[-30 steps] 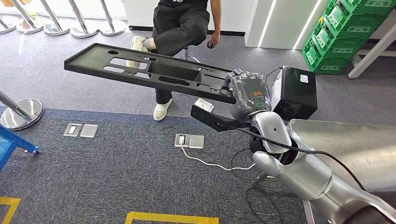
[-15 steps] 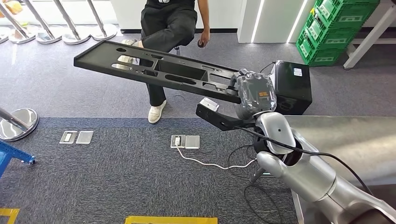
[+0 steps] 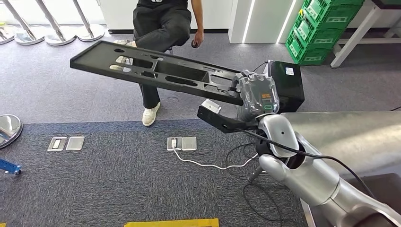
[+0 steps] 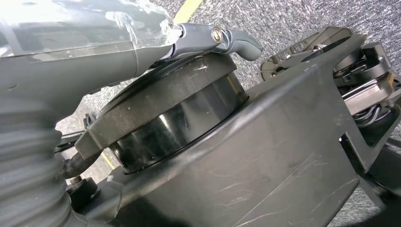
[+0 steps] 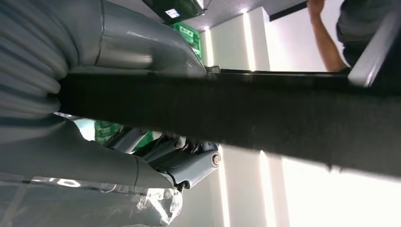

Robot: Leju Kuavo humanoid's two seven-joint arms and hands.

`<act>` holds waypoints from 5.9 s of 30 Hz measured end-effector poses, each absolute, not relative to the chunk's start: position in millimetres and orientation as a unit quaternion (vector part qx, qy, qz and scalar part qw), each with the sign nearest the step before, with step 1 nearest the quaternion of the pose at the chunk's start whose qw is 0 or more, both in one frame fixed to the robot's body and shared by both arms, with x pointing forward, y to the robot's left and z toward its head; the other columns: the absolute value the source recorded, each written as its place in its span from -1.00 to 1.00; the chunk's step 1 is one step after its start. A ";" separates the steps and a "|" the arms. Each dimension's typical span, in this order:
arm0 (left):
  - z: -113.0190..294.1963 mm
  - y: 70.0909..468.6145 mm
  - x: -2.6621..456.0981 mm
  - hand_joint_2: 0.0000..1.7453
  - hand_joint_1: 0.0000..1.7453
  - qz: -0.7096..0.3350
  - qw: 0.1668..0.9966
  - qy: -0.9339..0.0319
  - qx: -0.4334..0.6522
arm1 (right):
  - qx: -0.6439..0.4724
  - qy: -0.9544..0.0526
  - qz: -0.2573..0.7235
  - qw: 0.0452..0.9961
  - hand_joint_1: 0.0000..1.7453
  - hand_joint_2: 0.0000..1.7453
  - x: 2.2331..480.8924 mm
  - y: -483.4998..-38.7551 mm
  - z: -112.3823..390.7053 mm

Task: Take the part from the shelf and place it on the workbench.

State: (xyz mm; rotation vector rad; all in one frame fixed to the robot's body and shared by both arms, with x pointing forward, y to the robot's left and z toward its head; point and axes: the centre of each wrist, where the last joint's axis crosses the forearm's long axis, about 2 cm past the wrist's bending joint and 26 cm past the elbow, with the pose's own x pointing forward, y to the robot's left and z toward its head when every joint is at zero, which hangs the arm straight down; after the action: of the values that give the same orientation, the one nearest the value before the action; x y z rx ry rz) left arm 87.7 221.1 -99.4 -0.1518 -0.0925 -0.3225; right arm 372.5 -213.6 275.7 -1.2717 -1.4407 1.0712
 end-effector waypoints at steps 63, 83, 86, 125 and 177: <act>-100.7 374.4 73.8 1.00 -1.00 -0.073 0.995 -0.059 0.031 | -0.521 -0.554 0.452 0.466 1.00 1.00 366.6 -222.5 266.8; -95.2 402.3 77.0 1.00 -1.00 0.091 0.982 -0.131 0.098 | -0.516 -0.565 0.435 0.475 1.00 1.00 363.7 -228.7 275.1; -95.1 402.7 76.6 1.00 -1.00 0.100 0.981 -0.131 0.099 | -0.515 -0.568 0.432 0.475 1.00 1.00 364.1 -227.9 276.7; -92.9 400.6 90.1 1.00 -1.00 0.066 0.985 -0.136 0.086 | -0.628 -0.511 0.363 0.461 1.00 1.00 411.6 -262.3 288.7; -98.1 396.6 66.8 1.00 -1.00 0.057 0.989 -0.115 0.077 | -0.696 -0.323 0.342 0.543 1.00 1.00 395.6 -389.4 272.7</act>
State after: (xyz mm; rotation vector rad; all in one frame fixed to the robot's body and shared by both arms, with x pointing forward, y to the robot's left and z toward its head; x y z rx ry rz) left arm 66.8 396.6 -98.1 0.1553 -0.2318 0.1146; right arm 395.6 -389.4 272.7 -1.6520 -0.7666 0.8110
